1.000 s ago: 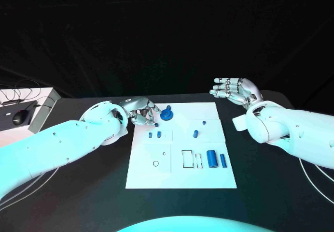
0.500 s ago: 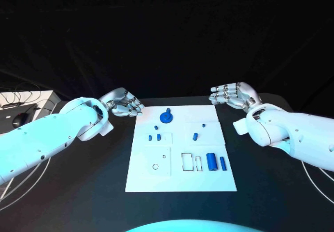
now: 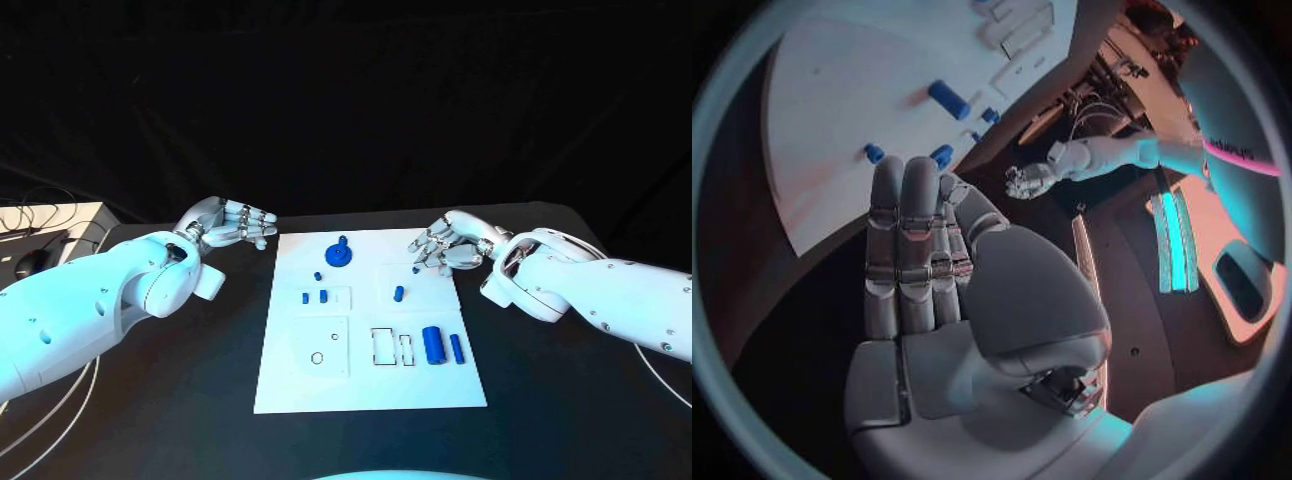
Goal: Assemble the parts on the task board
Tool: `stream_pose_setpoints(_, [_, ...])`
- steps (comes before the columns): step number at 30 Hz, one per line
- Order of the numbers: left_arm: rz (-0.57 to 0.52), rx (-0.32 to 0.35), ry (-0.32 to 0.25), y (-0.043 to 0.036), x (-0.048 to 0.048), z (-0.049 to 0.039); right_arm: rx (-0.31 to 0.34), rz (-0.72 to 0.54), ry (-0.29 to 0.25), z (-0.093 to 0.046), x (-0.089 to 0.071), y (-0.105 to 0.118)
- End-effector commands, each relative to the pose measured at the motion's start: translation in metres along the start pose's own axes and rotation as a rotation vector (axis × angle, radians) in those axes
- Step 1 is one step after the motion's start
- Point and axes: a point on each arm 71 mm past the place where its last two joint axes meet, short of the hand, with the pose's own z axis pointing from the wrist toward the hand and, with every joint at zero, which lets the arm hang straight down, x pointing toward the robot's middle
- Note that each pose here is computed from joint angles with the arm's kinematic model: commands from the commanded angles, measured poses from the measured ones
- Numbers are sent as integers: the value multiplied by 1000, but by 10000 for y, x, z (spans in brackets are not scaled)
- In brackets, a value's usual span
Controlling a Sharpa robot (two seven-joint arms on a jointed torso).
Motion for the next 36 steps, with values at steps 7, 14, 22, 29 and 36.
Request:
stream_pose_setpoints(7, [-250, -7, -57, 102, 62, -91, 48, -475, 31, 6, 118, 130])
stream_pose_setpoints(14, [-236, 7, -56, 103, 82, -123, 69, -570, 16, 37, 165, 200])
stream_pose_setpoints(22, [-231, 18, -59, 91, 80, -140, 83, -632, 4, 67, 213, 252])
stream_pose_setpoints(29, [-232, 20, -53, 75, 100, -147, 88, -648, 19, 109, 260, 250])
stream_pose_setpoints(36, [-232, 17, -50, 68, 112, -150, 91, -647, 44, 136, 316, 232])
